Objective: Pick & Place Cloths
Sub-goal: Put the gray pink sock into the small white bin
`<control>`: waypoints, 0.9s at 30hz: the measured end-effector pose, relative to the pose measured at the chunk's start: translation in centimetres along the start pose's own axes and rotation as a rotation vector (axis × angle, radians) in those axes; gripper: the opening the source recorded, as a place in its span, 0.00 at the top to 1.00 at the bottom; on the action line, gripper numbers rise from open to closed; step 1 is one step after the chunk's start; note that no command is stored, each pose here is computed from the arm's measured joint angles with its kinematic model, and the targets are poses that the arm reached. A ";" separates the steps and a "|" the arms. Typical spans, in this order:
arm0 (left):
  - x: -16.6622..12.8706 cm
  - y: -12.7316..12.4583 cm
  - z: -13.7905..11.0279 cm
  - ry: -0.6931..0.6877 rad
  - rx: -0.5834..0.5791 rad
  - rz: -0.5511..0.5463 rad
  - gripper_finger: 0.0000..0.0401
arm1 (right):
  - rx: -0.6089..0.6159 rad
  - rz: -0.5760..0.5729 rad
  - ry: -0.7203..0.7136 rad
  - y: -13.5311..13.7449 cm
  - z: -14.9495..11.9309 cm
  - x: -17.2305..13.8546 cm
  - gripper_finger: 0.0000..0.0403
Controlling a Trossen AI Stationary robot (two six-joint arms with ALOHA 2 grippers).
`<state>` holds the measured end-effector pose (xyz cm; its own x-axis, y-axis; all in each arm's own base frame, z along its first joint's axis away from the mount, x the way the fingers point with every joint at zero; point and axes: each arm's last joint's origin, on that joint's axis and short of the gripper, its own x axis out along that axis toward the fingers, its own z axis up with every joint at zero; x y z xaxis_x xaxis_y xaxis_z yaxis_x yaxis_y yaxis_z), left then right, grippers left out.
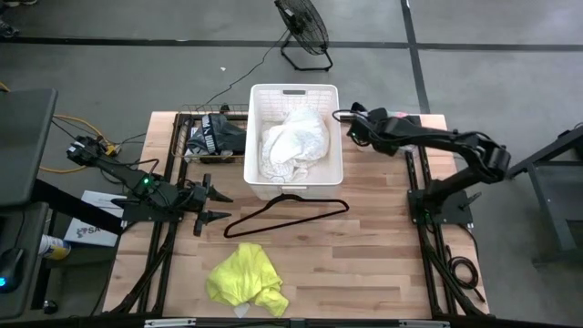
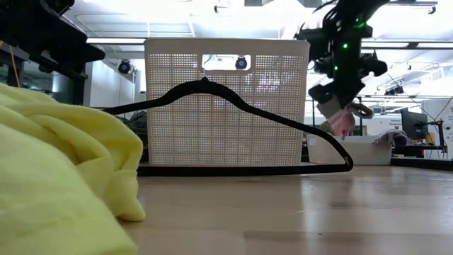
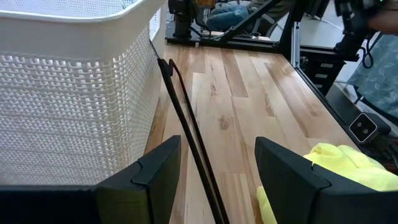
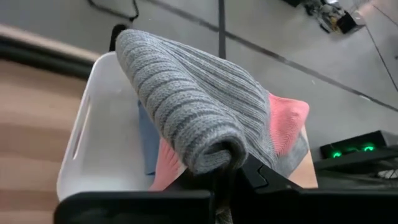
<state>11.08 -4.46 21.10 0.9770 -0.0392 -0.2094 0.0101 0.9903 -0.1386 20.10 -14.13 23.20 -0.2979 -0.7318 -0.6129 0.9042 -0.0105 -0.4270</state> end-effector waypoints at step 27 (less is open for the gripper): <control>0.0 0.0 -0.1 0.007 0.003 0.002 0.50 | -0.134 0.105 0.271 1.6 0.9 7.8 0.99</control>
<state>11.06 -4.45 21.03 0.9755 -0.0382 -0.2165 0.0088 0.9908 -0.1353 19.49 -20.46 18.30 -0.2921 -0.5160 -0.8053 0.8914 0.1583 -0.4248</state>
